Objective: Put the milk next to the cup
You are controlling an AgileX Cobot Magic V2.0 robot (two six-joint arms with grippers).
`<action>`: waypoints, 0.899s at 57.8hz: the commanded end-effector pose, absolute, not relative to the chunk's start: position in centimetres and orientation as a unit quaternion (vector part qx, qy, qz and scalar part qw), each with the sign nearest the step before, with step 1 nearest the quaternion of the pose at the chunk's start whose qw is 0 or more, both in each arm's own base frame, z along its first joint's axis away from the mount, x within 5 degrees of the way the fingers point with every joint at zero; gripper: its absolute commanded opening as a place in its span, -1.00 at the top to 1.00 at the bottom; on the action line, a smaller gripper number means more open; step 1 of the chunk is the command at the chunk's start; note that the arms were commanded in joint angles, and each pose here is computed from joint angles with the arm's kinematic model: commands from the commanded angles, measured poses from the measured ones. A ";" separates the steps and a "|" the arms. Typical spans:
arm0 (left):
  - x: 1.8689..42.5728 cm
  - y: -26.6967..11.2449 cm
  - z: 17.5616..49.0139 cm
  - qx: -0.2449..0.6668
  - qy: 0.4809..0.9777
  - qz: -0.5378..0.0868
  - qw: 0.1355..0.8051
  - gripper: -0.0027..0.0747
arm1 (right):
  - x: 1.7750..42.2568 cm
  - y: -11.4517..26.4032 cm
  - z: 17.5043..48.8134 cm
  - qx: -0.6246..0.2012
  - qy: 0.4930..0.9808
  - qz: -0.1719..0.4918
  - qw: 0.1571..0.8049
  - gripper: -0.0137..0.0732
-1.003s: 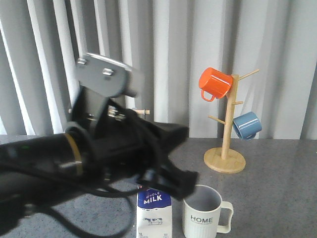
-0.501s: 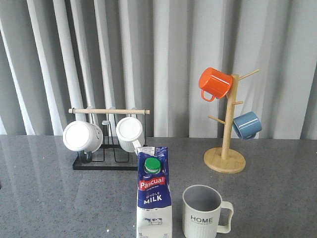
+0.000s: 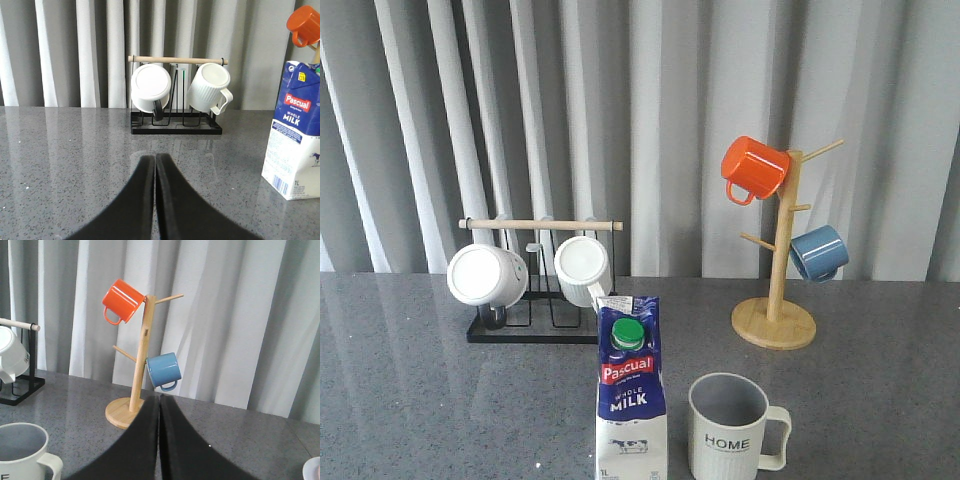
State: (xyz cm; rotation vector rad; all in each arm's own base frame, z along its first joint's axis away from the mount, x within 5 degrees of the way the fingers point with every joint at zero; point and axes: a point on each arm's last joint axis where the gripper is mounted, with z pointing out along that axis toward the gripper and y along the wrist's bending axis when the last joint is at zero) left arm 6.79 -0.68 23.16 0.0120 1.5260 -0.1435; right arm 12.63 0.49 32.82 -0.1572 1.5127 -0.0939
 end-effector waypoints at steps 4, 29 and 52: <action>6.0 -0.5 22.7 -0.006 0.650 -0.069 0.757 0.95 | 12.4 0.6 34.5 -0.076 0.647 -0.044 0.757 0.71; 5.4 -0.1 21.3 -0.026 0.662 -0.048 0.748 0.95 | 12.4 0.6 34.5 -0.076 0.647 -0.044 0.757 0.71; 5.4 -0.1 21.6 -0.027 0.658 -0.049 0.751 0.95 | 12.4 0.6 34.5 -0.076 0.647 -0.044 0.757 0.71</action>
